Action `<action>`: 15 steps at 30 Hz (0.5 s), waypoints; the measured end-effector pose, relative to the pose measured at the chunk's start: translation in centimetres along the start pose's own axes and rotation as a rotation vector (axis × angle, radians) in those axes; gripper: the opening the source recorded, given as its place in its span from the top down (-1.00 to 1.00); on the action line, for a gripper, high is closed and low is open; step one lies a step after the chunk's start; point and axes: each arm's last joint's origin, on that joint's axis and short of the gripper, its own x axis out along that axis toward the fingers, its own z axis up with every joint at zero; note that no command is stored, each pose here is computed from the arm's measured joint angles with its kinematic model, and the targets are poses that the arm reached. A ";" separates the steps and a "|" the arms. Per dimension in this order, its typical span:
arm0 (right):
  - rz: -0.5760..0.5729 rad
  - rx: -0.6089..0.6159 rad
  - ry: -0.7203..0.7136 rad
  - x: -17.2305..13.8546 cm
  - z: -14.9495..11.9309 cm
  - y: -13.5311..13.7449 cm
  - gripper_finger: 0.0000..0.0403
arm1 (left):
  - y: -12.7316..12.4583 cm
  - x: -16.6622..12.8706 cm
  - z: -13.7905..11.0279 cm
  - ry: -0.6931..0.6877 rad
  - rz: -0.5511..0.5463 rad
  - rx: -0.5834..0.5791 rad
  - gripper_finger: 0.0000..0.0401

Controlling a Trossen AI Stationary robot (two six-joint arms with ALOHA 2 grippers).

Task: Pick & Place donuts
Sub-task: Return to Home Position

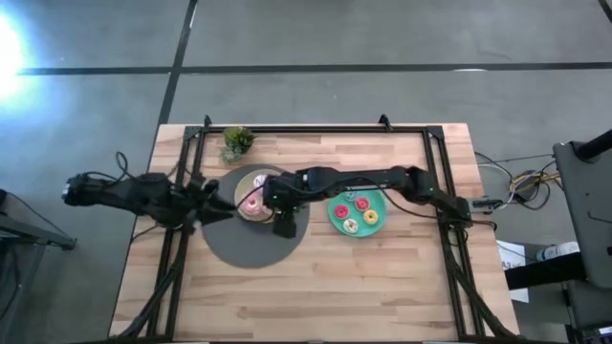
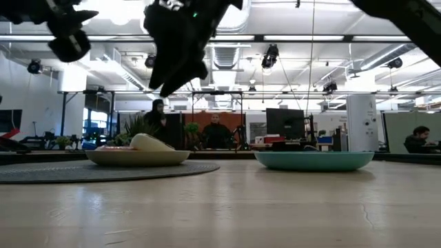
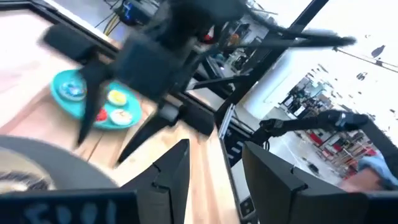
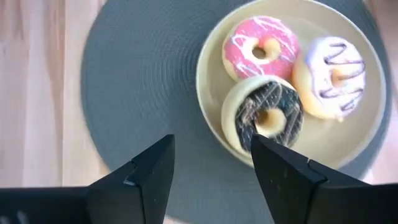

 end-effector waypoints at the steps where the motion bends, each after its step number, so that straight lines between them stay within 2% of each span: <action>1: -0.001 0.004 0.000 -0.5 -0.2 0.0 -0.01 | 0.1 -0.6 -0.2 0.007 0.013 -0.005 0.39; 4: -0.017 0.046 0.027 -1.6 -1.6 -0.1 -0.01 | 0.4 -2.1 -0.6 -0.009 0.009 -0.022 0.39; 8: -0.048 0.143 0.049 -3.1 -5.0 0.4 -0.01 | 0.9 -3.4 -1.0 -0.091 0.010 -0.001 0.39; 12: -0.061 0.236 -0.036 -6.1 -7.9 1.3 -0.01 | 1.3 -3.4 -1.2 -0.125 0.054 0.000 0.39; 15: -0.146 0.259 -0.091 -9.0 -9.9 1.5 -0.01 | 1.3 -3.2 -1.2 -0.123 0.064 -0.024 0.39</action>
